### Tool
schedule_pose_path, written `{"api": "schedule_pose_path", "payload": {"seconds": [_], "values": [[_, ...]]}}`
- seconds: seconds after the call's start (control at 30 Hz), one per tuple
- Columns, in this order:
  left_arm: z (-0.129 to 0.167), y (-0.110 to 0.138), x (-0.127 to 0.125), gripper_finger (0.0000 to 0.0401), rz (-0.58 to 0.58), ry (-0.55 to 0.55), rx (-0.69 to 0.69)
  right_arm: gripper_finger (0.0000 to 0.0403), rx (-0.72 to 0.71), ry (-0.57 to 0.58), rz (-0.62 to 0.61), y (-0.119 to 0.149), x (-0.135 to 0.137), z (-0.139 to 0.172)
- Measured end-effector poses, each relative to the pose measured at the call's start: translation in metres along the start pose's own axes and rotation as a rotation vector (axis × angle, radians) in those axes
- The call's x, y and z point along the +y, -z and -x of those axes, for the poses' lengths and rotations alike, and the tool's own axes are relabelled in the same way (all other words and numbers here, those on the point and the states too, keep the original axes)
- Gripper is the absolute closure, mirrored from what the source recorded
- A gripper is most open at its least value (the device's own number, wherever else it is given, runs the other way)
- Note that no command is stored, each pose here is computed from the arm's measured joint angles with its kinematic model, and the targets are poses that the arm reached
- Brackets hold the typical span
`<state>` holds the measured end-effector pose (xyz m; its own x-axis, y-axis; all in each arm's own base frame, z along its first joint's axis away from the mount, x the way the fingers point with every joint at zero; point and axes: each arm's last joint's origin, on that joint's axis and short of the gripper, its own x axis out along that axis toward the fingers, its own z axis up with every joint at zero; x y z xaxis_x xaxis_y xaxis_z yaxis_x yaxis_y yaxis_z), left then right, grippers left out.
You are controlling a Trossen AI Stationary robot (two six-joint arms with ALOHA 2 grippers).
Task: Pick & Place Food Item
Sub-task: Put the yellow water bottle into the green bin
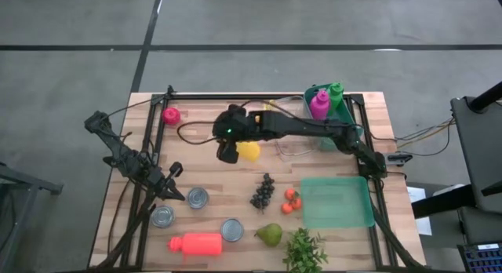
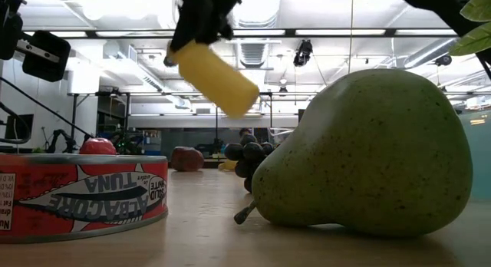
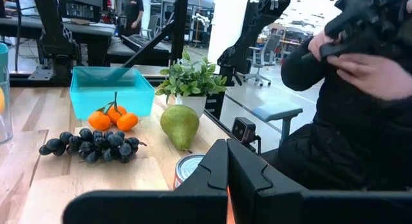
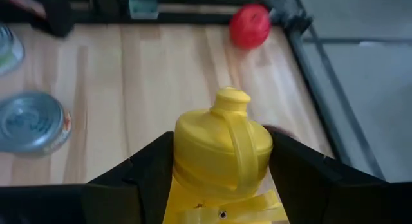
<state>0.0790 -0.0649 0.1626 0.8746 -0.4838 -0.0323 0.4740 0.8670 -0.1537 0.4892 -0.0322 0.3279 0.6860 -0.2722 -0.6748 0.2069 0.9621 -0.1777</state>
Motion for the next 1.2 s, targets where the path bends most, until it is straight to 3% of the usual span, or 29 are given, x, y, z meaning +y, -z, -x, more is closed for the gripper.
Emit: {"api": "schedule_pose_path", "payload": {"seconds": [0.2, 0.33, 0.53, 0.77, 0.93, 1.2], "values": [[0.000, 0.000, 0.000, 0.0401, 0.000, 0.000, 0.000, 0.0184, -0.116, -0.019, 0.046, -0.012, -0.002, 0.026], [0.000, 0.000, 0.000, 0.0401, 0.000, 0.000, 0.000, 0.0184, -0.187, -0.095, 0.071, -0.008, 0.003, 0.027], [0.000, 0.000, 0.000, 0.0401, 0.000, 0.000, 0.000, 0.0184, -0.363, -0.109, 0.097, 0.002, 0.003, 0.048], [0.000, 0.001, 0.000, 0.0401, -0.002, -0.001, 0.006, 0.0184, -0.556, -0.105, 0.086, 0.052, 0.005, 0.059], [0.000, 0.001, 0.000, 0.0401, -0.002, -0.001, 0.006, 0.0184, -0.629, -0.052, 0.044, 0.104, 0.005, 0.053], [0.000, 0.001, 0.000, 0.0401, -0.002, -0.001, 0.006, 0.0184, -0.880, 0.015, -0.039, 0.173, 0.007, 0.038]]}}
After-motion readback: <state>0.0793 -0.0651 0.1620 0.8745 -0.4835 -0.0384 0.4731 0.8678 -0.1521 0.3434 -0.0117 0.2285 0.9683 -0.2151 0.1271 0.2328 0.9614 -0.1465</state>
